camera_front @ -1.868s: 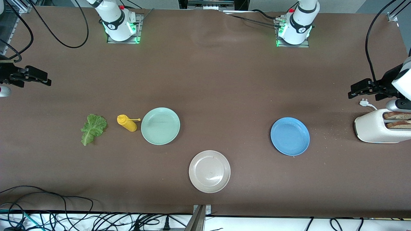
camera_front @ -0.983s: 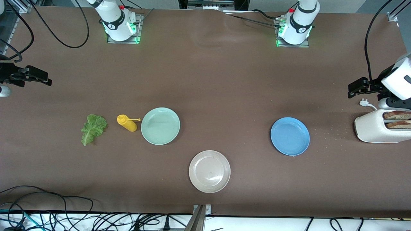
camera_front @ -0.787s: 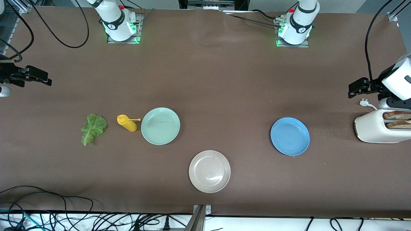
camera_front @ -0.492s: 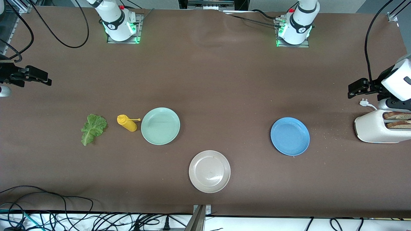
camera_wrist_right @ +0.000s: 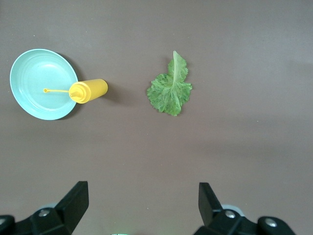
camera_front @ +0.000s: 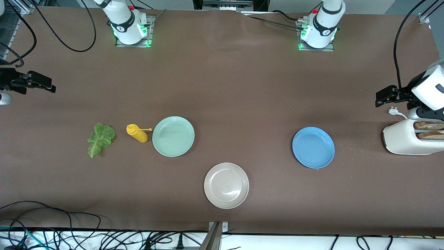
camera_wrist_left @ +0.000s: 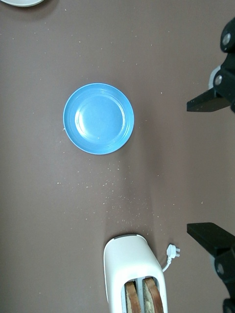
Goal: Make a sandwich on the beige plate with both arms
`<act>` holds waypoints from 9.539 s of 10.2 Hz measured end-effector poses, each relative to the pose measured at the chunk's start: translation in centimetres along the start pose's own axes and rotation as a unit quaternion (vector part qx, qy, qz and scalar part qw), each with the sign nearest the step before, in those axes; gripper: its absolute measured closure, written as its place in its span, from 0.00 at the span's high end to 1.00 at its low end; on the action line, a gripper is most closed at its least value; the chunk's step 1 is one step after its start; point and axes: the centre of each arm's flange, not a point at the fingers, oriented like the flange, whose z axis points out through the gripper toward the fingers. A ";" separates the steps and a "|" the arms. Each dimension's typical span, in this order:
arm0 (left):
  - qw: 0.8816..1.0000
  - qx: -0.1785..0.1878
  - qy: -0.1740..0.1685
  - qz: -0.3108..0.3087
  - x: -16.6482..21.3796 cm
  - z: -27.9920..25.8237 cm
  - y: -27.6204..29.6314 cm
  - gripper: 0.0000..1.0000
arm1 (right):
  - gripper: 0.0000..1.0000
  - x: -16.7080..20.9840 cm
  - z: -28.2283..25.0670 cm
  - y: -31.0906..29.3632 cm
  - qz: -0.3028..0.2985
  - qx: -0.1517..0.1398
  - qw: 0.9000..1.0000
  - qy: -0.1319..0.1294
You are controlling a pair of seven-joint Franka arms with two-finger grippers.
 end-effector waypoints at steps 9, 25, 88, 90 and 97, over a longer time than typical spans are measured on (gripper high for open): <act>1.000 -0.016 -0.011 -0.005 0.6 1.3 -0.5 1.00 | 1.00 0.0 0.0 0.0 0.000 0.000 1.000 0.000; 1.000 -0.019 -0.013 -0.008 0.7 1.7 -1.0 1.00 | 1.00 0.0 0.0 0.1 0.001 0.000 1.000 0.000; 1.000 -0.018 -0.013 -0.012 0.8 1.6 0.7 1.00 | 1.00 -0.2 0.1 0.6 0.006 0.001 1.000 -0.006; 1.000 -0.018 -0.013 -0.012 0.8 1.6 0.7 1.00 | 1.00 -0.2 0.1 0.7 0.007 0.001 1.000 -0.006; 1.000 -0.017 -0.013 -0.010 0.9 1.6 1.1 1.00 | 1.00 -0.2 0.1 0.7 0.007 0.001 1.000 -0.006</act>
